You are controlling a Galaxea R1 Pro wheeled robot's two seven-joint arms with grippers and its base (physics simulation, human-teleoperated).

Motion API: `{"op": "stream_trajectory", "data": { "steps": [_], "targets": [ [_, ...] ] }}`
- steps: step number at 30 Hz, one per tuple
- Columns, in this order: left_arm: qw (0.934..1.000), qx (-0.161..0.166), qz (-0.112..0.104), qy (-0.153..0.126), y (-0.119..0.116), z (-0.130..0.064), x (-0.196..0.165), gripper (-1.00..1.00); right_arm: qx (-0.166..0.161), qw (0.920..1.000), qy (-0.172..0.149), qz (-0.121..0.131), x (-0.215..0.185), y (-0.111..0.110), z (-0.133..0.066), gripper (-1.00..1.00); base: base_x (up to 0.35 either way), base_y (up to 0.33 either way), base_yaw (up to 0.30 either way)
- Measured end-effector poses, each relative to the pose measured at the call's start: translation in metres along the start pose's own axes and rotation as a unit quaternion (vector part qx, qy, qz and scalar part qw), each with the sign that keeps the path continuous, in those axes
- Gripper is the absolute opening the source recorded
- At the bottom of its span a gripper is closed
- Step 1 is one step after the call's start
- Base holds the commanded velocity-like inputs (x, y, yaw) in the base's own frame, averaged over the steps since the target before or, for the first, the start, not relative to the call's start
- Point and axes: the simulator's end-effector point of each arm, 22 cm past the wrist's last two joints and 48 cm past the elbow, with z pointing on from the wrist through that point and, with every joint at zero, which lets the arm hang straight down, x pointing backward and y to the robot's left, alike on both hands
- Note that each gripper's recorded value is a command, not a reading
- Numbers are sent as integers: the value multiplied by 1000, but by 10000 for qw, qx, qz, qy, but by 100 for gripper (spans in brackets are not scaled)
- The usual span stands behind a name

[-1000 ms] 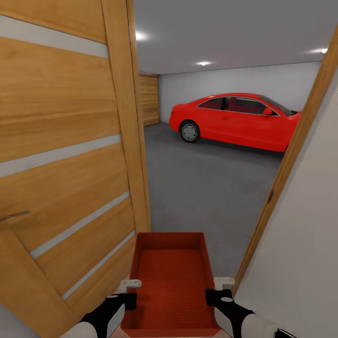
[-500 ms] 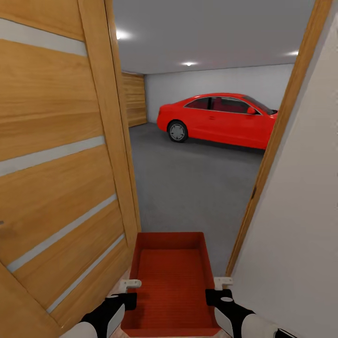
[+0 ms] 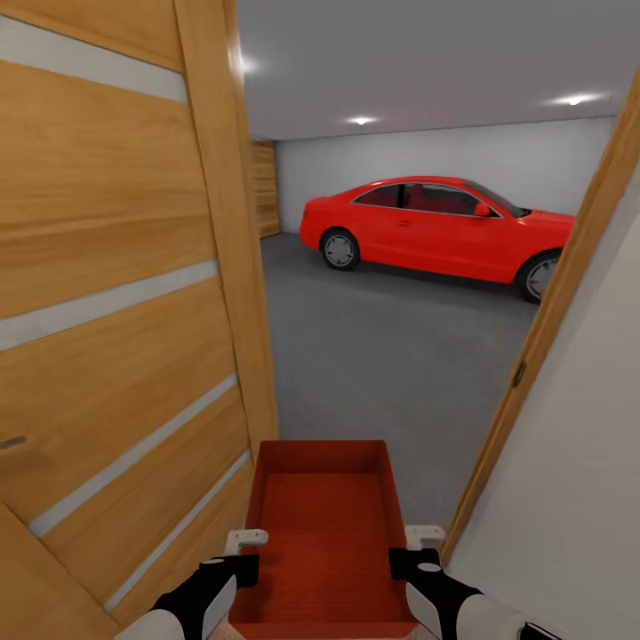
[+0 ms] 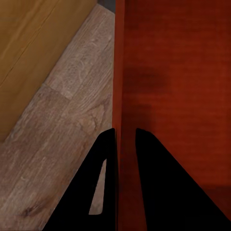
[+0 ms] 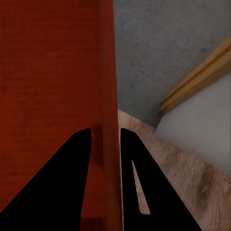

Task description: Move the two storage containers from the living room to the garage. In the garage, place one container on the floor and stack the other container on top of it (either order is fine).

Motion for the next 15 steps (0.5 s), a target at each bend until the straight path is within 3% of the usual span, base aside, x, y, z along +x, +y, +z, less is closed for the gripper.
{"op": "stream_trajectory", "data": {
  "steps": [11,15],
  "targets": [
    [10000,1,-2,-4,0,0,0,-100,-1,10000,-4,0,0,0,0,-100,147,273,0],
    [10000,5,-9,-15,0,0,0,-100,-2,10000,-17,-6,-1,0,0,-100,47,65,-58]
  ]
}}
